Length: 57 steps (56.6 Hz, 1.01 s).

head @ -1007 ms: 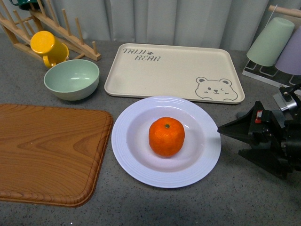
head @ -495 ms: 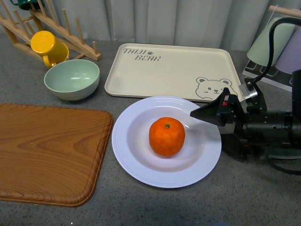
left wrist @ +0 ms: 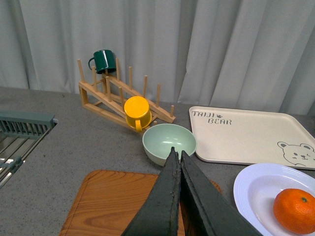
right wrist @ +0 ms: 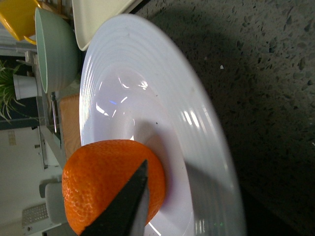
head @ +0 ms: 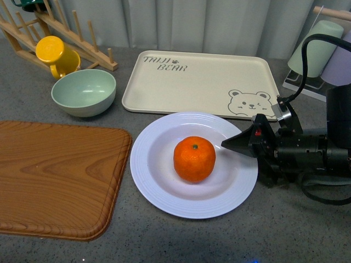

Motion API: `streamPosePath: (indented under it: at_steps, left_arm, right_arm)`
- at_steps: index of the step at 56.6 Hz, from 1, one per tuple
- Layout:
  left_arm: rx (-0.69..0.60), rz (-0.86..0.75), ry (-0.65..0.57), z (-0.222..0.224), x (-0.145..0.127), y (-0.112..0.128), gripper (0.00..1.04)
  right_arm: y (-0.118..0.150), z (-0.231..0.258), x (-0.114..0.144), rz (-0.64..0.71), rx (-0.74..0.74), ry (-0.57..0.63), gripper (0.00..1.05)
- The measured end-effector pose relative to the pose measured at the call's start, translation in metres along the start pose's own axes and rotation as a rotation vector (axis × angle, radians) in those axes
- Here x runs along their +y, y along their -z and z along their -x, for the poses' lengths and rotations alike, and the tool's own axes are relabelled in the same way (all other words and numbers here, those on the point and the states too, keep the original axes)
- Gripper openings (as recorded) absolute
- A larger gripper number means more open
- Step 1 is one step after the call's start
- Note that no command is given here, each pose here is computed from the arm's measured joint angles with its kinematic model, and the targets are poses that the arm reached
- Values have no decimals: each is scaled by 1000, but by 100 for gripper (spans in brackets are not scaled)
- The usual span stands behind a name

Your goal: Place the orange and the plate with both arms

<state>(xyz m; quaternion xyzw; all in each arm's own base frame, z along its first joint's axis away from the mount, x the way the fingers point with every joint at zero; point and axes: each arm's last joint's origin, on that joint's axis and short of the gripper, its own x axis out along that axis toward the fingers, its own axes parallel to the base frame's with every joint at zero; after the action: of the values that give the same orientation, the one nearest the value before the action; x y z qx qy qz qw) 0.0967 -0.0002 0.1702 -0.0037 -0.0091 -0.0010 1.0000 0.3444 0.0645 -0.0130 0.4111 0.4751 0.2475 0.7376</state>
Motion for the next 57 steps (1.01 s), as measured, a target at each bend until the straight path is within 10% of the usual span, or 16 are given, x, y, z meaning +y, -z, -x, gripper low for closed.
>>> streamPosePath:
  at_steps: [11,40,57]
  left_arm:
    - [0,1,0,0,0,0,5]
    - [0,0,0,0,0,0,99]
    - [0,-2,0,0,0,0,98]
  right_arm:
    - [-1,2,-2,4,-8,-29,3]
    - [-12,32,14,26,-136,-126,3]
    - [-60,40,31,52,-225,-171,3]
